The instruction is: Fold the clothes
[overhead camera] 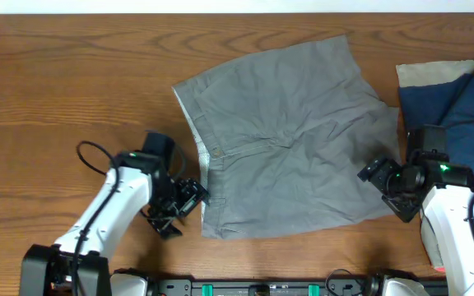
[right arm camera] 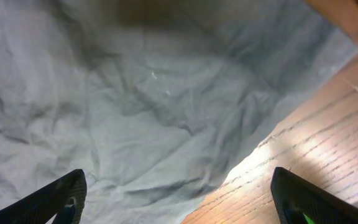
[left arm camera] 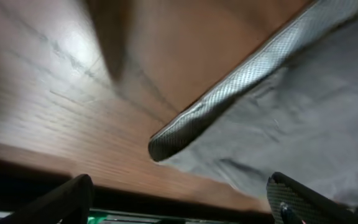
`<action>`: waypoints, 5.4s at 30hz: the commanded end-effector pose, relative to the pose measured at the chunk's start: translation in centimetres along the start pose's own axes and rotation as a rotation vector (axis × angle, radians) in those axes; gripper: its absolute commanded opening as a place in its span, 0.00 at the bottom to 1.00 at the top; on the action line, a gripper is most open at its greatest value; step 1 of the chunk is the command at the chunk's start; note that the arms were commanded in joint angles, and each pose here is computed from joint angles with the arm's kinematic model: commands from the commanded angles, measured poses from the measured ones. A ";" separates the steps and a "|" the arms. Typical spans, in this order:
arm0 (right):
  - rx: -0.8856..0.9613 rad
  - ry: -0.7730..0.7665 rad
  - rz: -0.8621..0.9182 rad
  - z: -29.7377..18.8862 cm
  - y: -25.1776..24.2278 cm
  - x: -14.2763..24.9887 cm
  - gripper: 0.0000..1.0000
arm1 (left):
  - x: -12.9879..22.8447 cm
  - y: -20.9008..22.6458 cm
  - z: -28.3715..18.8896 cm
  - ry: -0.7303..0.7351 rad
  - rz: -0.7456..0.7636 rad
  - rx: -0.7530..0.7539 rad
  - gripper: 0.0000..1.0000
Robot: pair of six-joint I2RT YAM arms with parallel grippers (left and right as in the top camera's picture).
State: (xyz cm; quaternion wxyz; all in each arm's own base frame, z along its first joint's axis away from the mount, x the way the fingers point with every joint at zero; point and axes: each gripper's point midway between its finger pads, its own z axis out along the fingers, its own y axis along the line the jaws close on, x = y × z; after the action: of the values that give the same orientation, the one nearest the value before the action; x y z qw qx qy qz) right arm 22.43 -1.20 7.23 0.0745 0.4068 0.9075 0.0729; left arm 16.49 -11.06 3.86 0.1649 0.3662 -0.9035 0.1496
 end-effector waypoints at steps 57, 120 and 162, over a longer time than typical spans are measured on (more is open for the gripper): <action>0.252 0.042 0.172 -0.4 -5.4 2.2 0.95 | -3.3 1.0 3.8 -0.292 -0.256 -0.030 0.06; 0.078 -0.167 -0.189 0.1 -1.2 -3.0 0.01 | -2.6 -4.2 -10.7 -0.627 0.620 0.216 0.06; -0.355 -0.499 -0.537 -9.2 21.6 -14.7 0.01 | -9.7 -6.6 -16.7 -0.809 0.086 0.145 0.06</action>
State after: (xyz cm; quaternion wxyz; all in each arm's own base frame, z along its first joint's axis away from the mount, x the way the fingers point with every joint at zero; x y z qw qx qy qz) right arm 44.52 1.47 20.92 0.3543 0.1493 0.9146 0.1255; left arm 29.87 -6.11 16.19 -0.2110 0.3206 -0.9160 0.1170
